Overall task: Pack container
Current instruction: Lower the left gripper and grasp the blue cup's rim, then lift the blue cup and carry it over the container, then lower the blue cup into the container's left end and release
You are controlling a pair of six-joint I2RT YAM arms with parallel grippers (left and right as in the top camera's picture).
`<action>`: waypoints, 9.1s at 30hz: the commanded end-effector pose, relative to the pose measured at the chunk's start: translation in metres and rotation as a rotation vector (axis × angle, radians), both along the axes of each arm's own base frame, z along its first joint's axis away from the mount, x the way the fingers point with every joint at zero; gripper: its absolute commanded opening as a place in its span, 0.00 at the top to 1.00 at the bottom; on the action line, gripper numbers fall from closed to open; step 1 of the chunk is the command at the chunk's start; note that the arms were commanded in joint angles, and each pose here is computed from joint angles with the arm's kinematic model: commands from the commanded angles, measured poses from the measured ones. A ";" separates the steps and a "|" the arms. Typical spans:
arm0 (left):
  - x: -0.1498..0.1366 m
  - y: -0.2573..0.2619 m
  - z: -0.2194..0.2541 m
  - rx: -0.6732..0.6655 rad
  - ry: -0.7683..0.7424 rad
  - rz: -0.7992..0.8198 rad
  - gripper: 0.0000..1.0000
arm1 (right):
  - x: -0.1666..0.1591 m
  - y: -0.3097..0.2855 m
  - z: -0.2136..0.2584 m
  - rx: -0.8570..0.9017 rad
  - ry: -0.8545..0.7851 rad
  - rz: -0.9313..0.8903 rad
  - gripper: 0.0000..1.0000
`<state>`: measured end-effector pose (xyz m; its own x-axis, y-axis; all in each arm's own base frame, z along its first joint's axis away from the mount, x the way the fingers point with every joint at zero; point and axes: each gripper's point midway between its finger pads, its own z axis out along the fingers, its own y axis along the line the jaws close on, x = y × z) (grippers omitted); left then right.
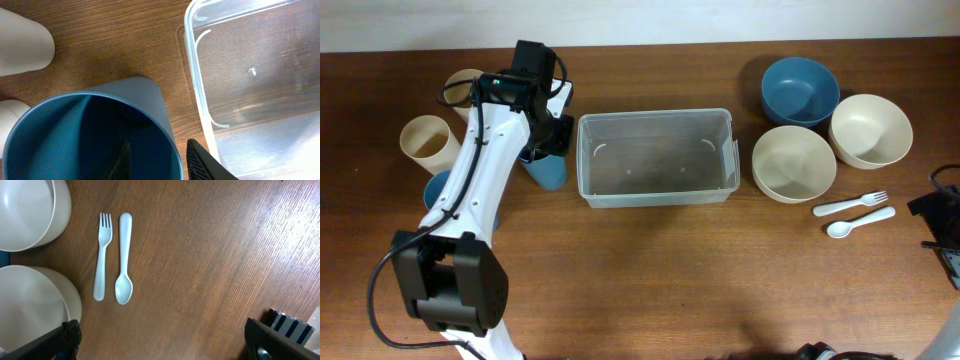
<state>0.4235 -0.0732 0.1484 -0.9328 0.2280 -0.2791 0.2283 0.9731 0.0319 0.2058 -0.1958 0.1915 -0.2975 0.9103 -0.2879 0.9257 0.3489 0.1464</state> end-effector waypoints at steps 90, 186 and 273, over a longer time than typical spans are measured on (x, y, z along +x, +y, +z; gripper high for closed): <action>-0.008 0.003 -0.020 0.024 0.126 0.010 0.82 | -0.002 -0.003 -0.001 -0.005 0.008 -0.017 0.01; -0.032 -0.127 0.090 -0.143 0.049 -0.230 0.98 | -0.002 -0.003 -0.001 -0.005 0.008 -0.017 0.01; -0.016 -0.133 -0.009 -0.003 0.242 -0.216 0.92 | -0.002 -0.003 -0.001 -0.005 0.008 -0.017 0.01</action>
<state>0.4069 -0.2092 0.1381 -0.8994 0.4337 -0.0550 0.4368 0.8969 -0.0694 0.2058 -0.1957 0.1915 -0.2976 0.9103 -0.2878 0.9256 0.3490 0.1467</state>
